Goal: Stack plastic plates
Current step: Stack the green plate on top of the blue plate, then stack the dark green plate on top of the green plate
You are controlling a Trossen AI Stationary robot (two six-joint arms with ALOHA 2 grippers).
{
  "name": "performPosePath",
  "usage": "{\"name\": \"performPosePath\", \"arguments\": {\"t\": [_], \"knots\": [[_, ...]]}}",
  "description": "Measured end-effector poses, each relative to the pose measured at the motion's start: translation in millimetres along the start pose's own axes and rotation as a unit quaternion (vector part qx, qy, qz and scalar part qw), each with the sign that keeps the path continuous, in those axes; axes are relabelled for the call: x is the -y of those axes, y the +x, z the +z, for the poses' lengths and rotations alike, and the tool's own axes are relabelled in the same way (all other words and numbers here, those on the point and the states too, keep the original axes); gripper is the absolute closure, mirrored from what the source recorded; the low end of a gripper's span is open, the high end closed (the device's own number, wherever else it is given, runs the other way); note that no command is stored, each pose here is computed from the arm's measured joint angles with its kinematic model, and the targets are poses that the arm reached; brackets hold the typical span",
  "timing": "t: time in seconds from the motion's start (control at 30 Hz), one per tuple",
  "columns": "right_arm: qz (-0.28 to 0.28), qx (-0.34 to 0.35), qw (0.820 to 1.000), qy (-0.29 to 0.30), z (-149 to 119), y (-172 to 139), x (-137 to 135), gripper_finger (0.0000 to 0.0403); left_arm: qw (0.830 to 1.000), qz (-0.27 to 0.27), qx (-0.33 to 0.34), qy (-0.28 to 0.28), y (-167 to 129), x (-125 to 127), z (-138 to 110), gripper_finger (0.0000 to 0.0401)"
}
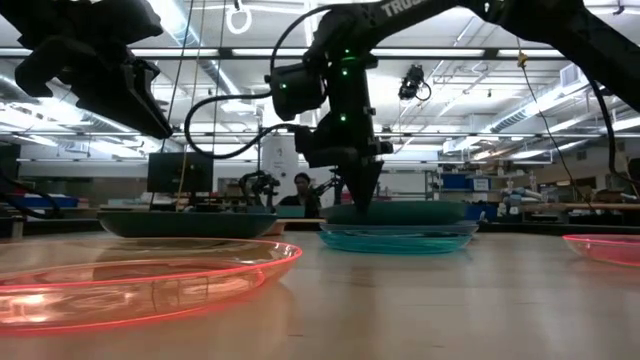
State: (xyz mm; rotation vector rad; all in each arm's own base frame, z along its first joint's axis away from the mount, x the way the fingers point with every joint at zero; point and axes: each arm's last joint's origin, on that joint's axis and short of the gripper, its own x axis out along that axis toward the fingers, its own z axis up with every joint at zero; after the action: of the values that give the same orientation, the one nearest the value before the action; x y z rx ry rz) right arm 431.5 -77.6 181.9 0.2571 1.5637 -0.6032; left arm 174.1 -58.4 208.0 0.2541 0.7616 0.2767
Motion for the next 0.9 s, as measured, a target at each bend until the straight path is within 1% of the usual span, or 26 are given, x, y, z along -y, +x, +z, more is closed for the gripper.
{"name": "performPosePath", "arguments": {"t": [0.17,0.37,0.43,0.57,0.73,0.8,0.9], "knots": [[-0.008,0.006,1.000,-0.005,-2,2,-5,0.0368,1.000,0.000,0.000,0.000,0,0,0,0.0315],[-0.008,0.010,1.000,-0.022,-2,1,-8,0.0318,1.000,0.017,0.005,0.005,0,-1,0,0.0313],[-0.009,0.007,1.000,-0.024,-3,-2,-8,0.0299,1.000,0.019,0.005,0.005,0,-1,0,0.0308],[-0.018,0.024,0.999,-0.037,-1,-11,-10,0.0265,1.000,0.027,0.007,0.003,0,-2,1,0.0289],[-0.053,0.070,0.994,-0.068,1,-33,-15,0.0236,0.999,0.034,-0.003,-0.012,0,-2,-2,0.0266],[-0.067,0.104,0.989,-0.084,2,-43,-18,0.0231,0.999,0.024,-0.021,-0.014,0,-2,-5,0.0261],[-0.077,0.164,0.977,-0.113,2,-60,-25,0.0230,0.998,0.020,-0.036,-0.040,0,-3,-9,0.0260]]}}
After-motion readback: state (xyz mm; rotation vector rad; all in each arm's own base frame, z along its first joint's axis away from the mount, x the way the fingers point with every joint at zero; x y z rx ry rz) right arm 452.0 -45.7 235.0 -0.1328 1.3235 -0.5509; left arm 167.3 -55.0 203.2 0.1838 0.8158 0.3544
